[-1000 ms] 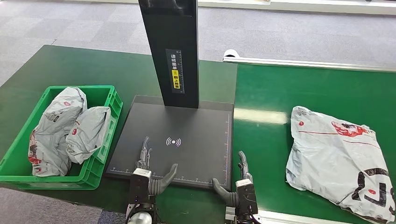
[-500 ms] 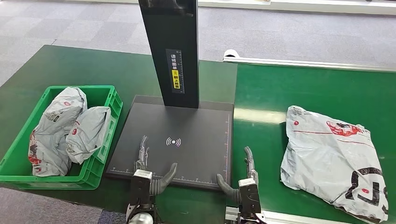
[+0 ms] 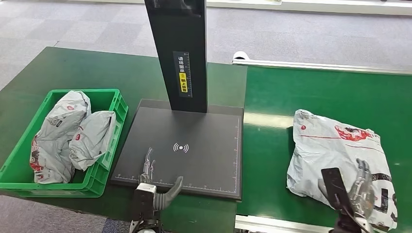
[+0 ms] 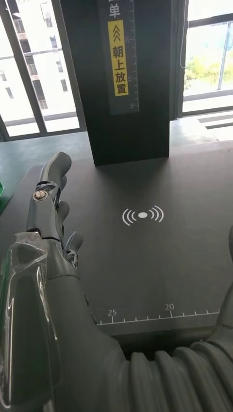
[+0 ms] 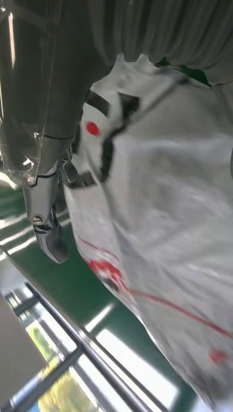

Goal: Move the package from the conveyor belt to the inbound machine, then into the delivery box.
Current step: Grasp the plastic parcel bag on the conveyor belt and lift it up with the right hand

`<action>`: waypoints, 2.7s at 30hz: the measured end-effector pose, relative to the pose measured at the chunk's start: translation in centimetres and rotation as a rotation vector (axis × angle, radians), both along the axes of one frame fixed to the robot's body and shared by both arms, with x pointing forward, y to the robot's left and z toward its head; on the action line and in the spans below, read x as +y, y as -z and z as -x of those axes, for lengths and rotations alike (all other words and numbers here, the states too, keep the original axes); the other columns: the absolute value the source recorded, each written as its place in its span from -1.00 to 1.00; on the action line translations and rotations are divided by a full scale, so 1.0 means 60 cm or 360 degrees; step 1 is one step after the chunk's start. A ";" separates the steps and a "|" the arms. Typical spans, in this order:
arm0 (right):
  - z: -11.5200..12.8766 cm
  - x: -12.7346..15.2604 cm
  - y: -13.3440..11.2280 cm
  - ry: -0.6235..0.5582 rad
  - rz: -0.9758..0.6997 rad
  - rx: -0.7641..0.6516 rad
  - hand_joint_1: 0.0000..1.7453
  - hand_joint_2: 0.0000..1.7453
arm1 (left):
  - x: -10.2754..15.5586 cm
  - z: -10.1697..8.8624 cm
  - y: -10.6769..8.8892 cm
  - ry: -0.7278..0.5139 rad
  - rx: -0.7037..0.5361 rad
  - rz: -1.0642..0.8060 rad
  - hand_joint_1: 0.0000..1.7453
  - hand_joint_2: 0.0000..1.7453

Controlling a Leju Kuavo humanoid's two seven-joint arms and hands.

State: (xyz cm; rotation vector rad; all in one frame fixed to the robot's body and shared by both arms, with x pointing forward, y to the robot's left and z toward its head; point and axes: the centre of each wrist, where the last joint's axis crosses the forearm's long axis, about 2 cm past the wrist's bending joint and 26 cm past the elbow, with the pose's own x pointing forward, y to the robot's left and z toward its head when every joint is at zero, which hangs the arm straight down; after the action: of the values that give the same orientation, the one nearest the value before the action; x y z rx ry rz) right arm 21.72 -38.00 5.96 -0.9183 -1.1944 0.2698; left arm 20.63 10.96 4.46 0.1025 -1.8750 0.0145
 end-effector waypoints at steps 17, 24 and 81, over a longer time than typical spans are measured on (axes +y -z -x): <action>-0.034 -0.065 0.036 0.0180 0.0032 0.0474 1.00 1.00 | 0.006 -0.001 0.001 -0.0025 -0.0011 -0.0038 -1.00 1.00; -0.060 -0.027 0.030 0.0138 -0.0001 0.0383 1.00 1.00 | 0.032 -0.004 -0.003 -0.0111 -0.0029 -0.0118 -1.00 1.00; -0.115 0.087 -0.045 0.0120 0.0090 -0.0632 1.00 1.00 | 0.082 -0.020 -0.058 -0.0088 -0.0208 -0.0179 -1.00 1.00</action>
State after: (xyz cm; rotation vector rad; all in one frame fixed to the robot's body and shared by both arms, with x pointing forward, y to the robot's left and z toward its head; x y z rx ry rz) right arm 28.59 -32.77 8.65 -1.0968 -1.5177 0.0601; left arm 21.82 15.87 7.94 0.2356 -2.0027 -0.0477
